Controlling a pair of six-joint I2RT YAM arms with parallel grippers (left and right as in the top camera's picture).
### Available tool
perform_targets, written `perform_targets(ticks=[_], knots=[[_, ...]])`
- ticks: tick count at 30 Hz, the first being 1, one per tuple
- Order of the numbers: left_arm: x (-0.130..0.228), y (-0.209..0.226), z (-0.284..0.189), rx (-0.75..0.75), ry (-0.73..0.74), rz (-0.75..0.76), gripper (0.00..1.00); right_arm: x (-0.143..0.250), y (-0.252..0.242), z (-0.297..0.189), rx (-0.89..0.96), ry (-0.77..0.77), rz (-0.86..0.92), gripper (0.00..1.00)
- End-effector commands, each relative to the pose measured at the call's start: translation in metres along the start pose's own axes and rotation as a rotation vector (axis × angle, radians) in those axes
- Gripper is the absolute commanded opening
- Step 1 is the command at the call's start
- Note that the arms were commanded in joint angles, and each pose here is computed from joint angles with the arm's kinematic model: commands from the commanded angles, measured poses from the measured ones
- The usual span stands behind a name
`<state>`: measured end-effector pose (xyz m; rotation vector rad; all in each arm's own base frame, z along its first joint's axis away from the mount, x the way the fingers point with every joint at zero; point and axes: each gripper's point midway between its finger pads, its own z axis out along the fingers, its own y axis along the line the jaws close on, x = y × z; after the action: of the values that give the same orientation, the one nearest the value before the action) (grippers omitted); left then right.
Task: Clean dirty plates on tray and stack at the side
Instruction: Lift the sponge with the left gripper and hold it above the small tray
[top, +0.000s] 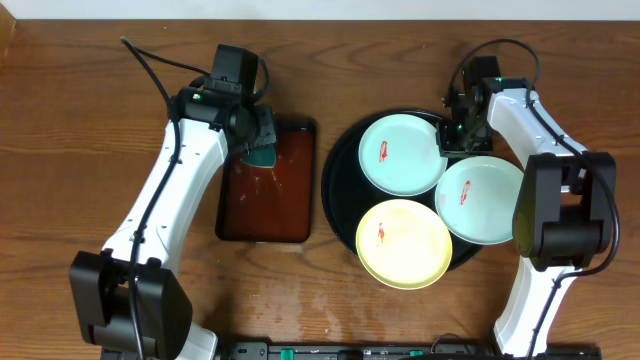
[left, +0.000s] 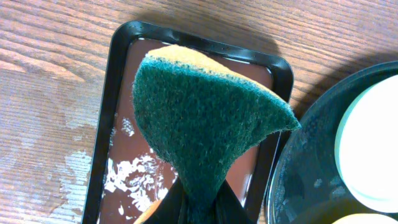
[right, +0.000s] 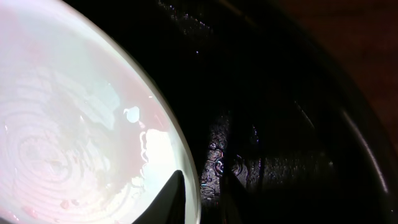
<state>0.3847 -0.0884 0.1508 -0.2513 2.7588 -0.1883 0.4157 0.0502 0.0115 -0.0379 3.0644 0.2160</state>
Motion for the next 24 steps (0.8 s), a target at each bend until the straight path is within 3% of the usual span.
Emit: perform_targets(ticks=[1, 6, 24], knots=[[-0.006, 0.0, -0.011, 0.001, -0.036, 0.013, 0.07, 0.005, 0.001, 0.005, 0.006, 0.019, -0.002, 0.15], [-0.006, 0.0, -0.01, 0.0, -0.035, 0.013, 0.07, 0.006, 0.001, 0.006, 0.006, 0.021, -0.002, 0.01], [-0.015, -0.004, -0.011, 0.013, -0.073, 0.091, 0.07, -0.013, 0.004, 0.002, -0.005, -0.05, -0.011, 0.01]])
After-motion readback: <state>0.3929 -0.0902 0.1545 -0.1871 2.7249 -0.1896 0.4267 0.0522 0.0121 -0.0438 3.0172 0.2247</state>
